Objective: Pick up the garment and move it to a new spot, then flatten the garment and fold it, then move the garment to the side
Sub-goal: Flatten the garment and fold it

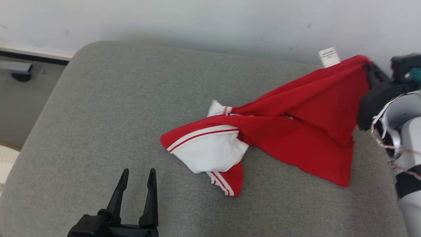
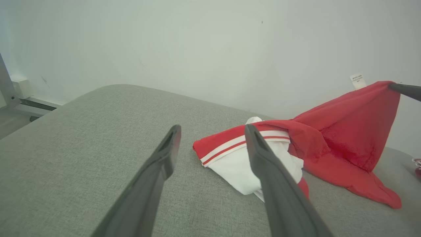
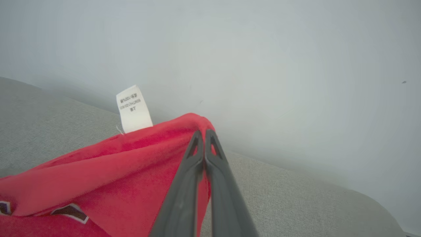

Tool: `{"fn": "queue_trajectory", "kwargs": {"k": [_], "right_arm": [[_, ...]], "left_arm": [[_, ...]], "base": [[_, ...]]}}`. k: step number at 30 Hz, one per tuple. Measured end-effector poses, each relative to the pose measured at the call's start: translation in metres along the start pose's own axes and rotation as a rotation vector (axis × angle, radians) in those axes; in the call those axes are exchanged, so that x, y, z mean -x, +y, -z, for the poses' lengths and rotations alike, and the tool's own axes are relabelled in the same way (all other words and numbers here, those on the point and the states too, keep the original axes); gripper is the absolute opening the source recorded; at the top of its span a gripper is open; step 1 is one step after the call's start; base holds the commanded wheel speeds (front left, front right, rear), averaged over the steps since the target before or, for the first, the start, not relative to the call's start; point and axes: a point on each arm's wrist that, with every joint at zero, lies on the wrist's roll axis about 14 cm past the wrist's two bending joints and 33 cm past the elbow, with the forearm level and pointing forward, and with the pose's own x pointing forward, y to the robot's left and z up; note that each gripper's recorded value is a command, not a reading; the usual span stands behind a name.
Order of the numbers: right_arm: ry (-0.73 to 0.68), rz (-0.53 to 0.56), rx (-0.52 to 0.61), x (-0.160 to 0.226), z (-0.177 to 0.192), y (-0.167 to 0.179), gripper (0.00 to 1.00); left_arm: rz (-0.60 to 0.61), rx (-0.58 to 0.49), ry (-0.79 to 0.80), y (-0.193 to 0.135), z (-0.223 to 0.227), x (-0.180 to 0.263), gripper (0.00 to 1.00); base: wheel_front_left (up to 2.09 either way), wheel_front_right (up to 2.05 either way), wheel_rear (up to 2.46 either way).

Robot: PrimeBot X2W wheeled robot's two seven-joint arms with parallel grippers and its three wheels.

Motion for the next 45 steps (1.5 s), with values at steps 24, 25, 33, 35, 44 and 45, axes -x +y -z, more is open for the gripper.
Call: {"fn": "queue_trajectory", "kwargs": {"k": [24,25,33,35,44,45], "right_arm": [[0.043,0.036,-0.037,-0.056,0.017,0.006,1.00],[0.055,0.025,-0.044,-0.052,0.021,0.010,1.00],[0.117,-0.037,-0.116,0.003,0.065,0.031,1.00],[0.113,-0.037,-0.146,0.021,0.071,0.033,1.00],[0.012,0.045,-0.246,0.096,0.076,0.026,1.00],[0.005,0.058,-0.258,0.105,0.077,0.025,1.00]], "left_arm": [[-0.095,-0.025,-0.002,0.022,-0.006,0.020,1.00],[-0.088,-0.017,0.000,0.020,-0.005,0.018,1.00],[0.009,0.054,0.100,-0.008,0.017,0.000,1.00],[0.033,0.068,0.152,-0.015,0.028,-0.005,1.00],[0.124,0.134,0.308,-0.050,0.060,-0.027,1.00],[0.123,0.148,0.326,-0.053,0.063,-0.031,1.00]], "base": [[0.00,0.00,0.00],[0.00,0.00,0.00],[0.00,0.00,0.00],[0.00,0.00,0.00],[0.00,0.00,0.00],[0.00,0.00,0.00]]}}
